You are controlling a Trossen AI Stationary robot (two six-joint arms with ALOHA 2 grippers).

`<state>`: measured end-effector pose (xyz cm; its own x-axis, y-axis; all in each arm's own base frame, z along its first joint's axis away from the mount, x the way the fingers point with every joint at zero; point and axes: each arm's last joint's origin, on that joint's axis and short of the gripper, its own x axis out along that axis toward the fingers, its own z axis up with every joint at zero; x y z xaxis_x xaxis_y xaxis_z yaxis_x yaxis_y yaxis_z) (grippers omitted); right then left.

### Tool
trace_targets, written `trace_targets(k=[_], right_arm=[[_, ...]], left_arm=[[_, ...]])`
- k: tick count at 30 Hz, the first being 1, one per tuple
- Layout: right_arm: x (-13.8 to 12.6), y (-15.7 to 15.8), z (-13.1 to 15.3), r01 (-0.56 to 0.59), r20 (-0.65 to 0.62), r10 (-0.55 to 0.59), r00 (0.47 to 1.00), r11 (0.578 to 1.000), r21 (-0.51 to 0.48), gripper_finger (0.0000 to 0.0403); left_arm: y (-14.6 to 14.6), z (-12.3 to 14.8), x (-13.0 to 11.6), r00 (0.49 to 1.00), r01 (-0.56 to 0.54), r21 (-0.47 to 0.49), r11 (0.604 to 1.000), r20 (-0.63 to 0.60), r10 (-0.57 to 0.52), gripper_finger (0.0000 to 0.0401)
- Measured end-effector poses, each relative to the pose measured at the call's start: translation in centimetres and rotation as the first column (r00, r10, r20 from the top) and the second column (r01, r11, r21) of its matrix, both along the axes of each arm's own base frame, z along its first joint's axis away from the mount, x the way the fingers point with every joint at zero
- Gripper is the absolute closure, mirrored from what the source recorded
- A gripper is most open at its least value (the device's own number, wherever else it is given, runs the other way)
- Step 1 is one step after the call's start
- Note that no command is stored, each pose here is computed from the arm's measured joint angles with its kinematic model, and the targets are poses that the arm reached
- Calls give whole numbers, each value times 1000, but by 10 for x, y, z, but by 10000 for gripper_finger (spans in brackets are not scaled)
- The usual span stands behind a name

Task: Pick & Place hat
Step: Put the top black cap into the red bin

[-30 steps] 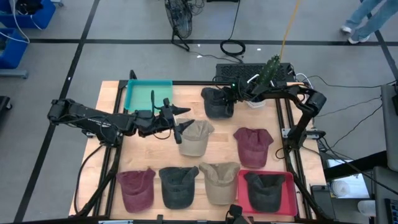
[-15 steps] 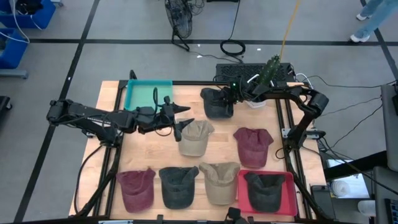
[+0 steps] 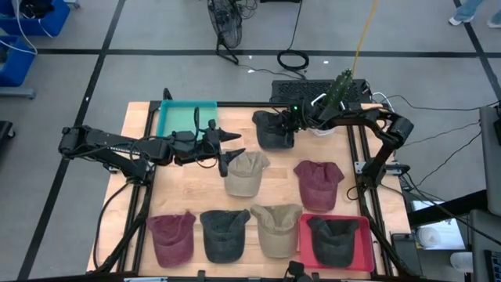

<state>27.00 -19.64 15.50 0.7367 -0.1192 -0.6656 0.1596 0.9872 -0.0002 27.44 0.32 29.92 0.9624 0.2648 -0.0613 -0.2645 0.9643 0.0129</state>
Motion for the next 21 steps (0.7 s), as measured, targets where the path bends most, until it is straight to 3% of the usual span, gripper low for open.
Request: trace_targets(k=[12, 21], right_arm=[[-6, 2, -12, 73, 33, -71, 997, 995, -68, 267], [-6, 2, -11, 69, 43, -66, 997, 994, -80, 356]], left_arm=[[0, 0, 0, 1000, 1, 0, 1000, 0, -1, 162], [0, 0, 0, 1000, 0, 1, 1000, -2, 0, 162]])
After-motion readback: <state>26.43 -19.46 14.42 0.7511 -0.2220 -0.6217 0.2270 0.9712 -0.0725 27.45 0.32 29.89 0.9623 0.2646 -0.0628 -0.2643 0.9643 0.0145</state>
